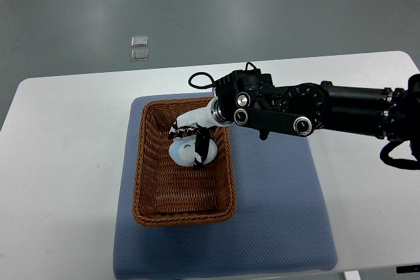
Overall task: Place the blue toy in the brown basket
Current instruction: 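Open the right hand and lift it away from the basket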
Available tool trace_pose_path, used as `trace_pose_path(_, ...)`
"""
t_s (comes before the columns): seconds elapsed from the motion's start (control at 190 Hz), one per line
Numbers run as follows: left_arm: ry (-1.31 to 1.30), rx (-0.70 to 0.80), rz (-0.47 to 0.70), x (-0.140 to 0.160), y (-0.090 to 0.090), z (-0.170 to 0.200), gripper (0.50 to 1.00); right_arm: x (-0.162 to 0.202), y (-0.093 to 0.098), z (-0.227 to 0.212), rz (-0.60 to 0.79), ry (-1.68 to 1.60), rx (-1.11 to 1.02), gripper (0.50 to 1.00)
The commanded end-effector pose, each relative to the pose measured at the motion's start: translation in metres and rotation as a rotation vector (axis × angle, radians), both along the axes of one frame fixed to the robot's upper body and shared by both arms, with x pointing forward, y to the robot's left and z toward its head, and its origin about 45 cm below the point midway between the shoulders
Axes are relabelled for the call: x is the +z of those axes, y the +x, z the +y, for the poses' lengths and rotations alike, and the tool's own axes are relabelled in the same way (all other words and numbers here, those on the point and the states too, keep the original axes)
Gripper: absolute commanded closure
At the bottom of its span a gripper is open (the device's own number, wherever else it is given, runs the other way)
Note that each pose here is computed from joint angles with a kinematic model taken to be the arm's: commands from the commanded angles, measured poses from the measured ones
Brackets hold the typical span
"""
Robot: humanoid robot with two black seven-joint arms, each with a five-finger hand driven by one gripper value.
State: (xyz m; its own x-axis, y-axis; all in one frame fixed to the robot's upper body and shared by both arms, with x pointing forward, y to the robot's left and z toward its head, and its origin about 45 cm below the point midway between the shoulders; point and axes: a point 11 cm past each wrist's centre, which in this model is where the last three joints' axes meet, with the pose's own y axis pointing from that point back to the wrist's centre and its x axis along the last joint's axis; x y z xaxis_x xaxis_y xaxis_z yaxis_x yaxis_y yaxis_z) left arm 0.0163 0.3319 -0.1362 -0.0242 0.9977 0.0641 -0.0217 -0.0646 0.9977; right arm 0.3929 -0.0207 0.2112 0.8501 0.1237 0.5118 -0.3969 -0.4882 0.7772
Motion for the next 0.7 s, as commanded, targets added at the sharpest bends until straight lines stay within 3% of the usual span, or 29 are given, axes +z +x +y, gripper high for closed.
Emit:
trace_pose_path(0.0,0.0,0.0,0.001,0.0,0.0,0.0,0.5,0.008,0.003,0.002,-0.01,0.005,0.004,0.599)
trace_pose_path(0.211,0.0,0.0,0.0,0.0,0.0,0.0,0.5,0.042,0.01,0.017,-0.03,0.054,0.027,0.597)
trace_pose_path(0.422,0.0,0.0,0.0,0.0,0.0,0.0,0.5,0.103,0.016,0.04,-0.049,0.186,0.06,0.597)
trace_pose_path(0.591,-0.002,0.0,0.0,0.0,0.0,-0.001,0.5,0.149,0.054,-0.014,-0.075,0.363,-0.107,0.597)
trace_pose_path(0.696,-0.001,-0.002,0.0,0.0,0.0,-0.001,0.5,0.146,0.073,-0.068,-0.026,0.506,-0.267,0.597)
